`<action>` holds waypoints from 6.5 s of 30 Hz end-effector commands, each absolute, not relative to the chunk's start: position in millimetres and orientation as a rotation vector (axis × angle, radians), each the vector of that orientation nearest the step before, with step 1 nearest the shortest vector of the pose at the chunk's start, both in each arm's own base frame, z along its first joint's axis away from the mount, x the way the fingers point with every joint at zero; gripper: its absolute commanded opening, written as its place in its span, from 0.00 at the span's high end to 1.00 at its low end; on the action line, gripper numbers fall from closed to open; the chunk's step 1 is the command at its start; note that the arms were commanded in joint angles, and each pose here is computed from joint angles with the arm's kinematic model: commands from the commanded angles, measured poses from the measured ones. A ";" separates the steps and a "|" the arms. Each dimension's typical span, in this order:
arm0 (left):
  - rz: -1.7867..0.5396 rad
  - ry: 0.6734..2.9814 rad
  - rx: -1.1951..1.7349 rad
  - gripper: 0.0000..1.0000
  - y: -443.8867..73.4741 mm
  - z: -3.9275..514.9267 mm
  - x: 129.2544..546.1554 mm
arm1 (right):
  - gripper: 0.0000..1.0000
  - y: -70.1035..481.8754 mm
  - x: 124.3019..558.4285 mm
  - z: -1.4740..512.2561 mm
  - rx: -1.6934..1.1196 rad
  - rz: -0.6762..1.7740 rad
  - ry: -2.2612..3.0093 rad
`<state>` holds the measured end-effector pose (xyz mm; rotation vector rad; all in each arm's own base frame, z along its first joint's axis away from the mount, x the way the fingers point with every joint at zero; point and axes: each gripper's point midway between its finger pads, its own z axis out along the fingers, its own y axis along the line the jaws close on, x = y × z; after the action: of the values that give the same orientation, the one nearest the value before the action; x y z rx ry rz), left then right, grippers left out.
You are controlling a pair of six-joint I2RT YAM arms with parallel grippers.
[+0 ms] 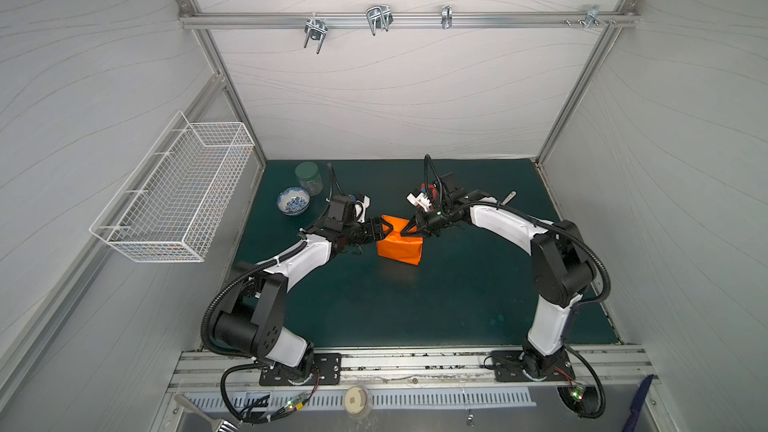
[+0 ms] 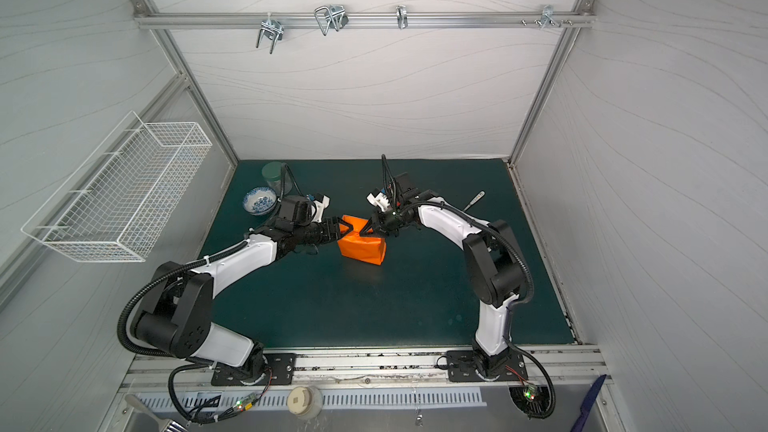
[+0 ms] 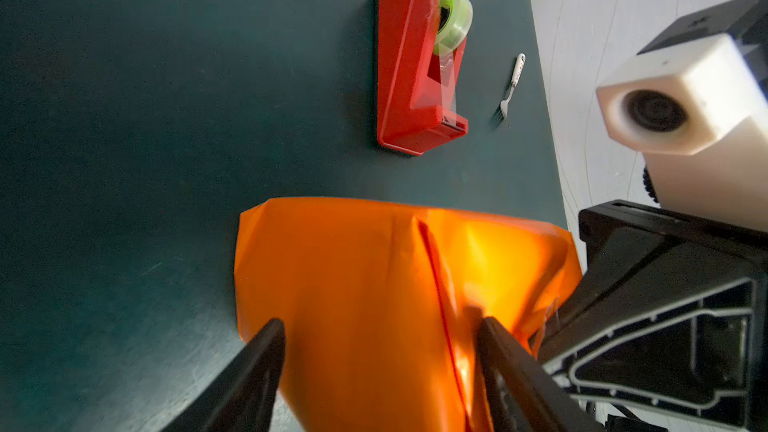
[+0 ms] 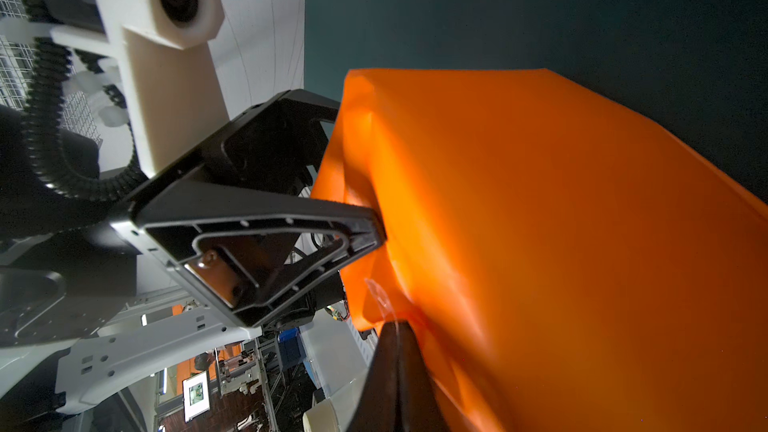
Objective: Wrap the gift box in paper
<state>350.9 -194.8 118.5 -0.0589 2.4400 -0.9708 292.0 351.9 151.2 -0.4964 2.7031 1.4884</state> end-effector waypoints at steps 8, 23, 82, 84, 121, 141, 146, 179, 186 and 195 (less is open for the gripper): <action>-0.972 2.351 -0.093 0.15 -189.0 157.0 355.9 | 1.00 342.5 284.4 111.8 -0.437 1.369 2.870; -0.973 2.424 0.104 0.07 -226.7 151.3 351.3 | 1.00 342.4 285.0 108.2 -0.452 1.359 2.873; -0.734 2.673 0.068 0.17 -196.4 65.4 325.7 | 0.62 331.9 279.8 180.9 -0.515 1.347 2.739; -0.734 2.671 0.068 0.18 -196.4 65.8 325.9 | 0.62 325.3 279.9 185.1 -0.508 1.329 2.724; -0.741 2.620 0.046 0.17 -198.9 86.5 337.5 | 0.90 313.4 253.0 176.2 -0.591 1.339 2.639; -0.892 2.290 -0.053 0.02 -187.6 173.4 343.4 | 0.35 312.1 290.6 134.2 -0.681 0.828 2.163; -1.088 2.328 0.008 0.08 -216.9 166.1 341.9 | 0.37 324.3 285.1 132.8 -0.724 0.911 2.141; -0.914 2.408 -0.217 0.08 -176.3 151.6 348.0 | 0.38 306.8 297.1 128.5 -0.365 1.130 2.514; -0.570 2.253 -0.294 0.05 -105.3 170.8 351.4 | 0.33 191.7 321.4 152.1 -0.287 0.525 2.405; 0.072 1.968 -0.384 0.01 10.6 184.6 333.1 | 0.01 47.1 357.4 158.9 -0.066 -0.296 2.079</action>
<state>325.8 -25.5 166.6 -0.3960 2.0869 -0.1713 345.4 96.1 157.6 -0.1360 2.1712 0.0085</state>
